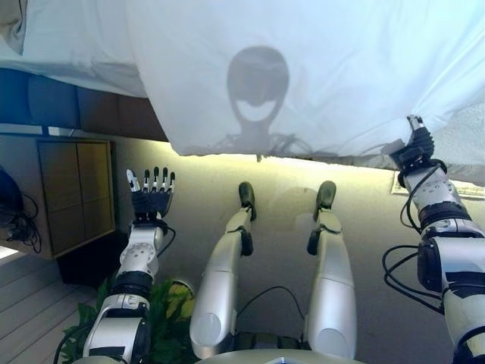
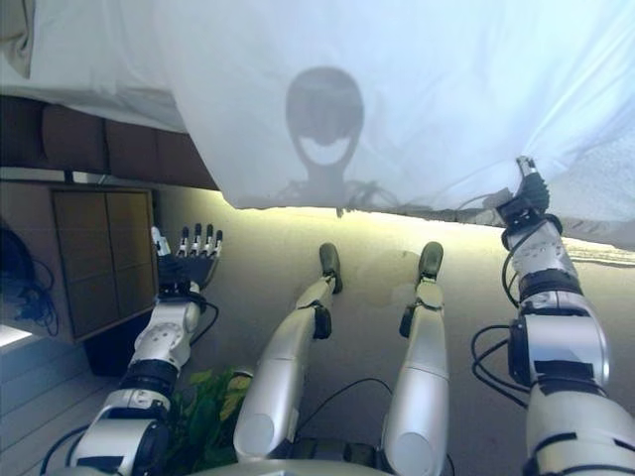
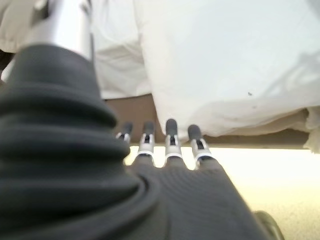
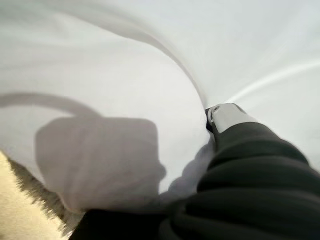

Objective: Make the bed neatly

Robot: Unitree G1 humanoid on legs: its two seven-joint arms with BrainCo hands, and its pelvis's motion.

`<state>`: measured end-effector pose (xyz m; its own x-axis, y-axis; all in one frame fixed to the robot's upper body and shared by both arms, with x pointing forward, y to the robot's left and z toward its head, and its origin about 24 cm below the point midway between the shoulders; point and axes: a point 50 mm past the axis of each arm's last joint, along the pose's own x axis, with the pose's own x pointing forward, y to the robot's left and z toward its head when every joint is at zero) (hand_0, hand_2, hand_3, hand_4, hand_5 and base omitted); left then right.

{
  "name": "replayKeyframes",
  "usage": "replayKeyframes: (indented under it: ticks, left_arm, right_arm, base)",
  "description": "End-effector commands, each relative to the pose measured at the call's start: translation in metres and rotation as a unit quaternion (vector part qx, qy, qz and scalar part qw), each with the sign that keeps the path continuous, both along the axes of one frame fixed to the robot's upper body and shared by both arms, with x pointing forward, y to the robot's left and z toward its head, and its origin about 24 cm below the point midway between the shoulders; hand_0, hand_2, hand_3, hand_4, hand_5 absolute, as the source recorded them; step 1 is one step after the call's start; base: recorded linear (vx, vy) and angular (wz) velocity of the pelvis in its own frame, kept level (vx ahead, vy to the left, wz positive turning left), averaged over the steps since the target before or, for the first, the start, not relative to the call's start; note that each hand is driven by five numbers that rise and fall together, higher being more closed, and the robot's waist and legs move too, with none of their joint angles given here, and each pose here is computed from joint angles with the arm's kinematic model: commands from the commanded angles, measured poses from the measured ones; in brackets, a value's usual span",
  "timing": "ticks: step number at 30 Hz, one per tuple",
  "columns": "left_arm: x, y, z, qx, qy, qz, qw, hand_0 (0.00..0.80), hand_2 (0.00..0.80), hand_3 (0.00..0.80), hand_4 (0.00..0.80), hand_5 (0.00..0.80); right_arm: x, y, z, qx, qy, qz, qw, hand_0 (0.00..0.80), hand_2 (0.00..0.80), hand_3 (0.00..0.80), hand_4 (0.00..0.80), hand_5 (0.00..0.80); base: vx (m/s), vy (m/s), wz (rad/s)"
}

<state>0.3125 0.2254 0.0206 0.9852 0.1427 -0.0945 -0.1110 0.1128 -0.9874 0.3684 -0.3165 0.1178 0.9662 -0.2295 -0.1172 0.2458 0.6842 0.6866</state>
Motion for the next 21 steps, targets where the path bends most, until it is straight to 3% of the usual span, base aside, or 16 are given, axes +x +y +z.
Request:
replayKeyframes:
  ticks: [1,16,21]
  left_arm:
    - [-0.001,0.001,-0.006,-0.004,-0.007,0.021,1.000,0.000,0.000,0.000,0.000,0.000]
    - [-0.013,-0.002,-0.020,-0.015,-0.010,0.046,0.999,0.000,0.000,0.000,0.000,0.000]
    - [-0.017,-0.005,-0.022,-0.018,-0.013,0.050,0.999,0.000,0.000,0.000,0.000,0.000]
  right_arm:
    - [-0.008,0.011,-0.037,-0.019,0.086,0.025,0.996,0.800,0.800,0.800,0.800,0.800]
    - [-0.081,-0.005,-0.136,0.030,0.272,-0.058,0.960,0.800,0.800,0.800,0.800,0.800]
    - [-0.106,-0.016,-0.153,0.049,0.296,-0.102,0.948,0.800,0.800,0.800,0.800,0.800]
  base:
    - [-0.015,0.040,-0.03]
    - [-0.004,0.057,-0.05]
    - [0.003,0.044,-0.03]
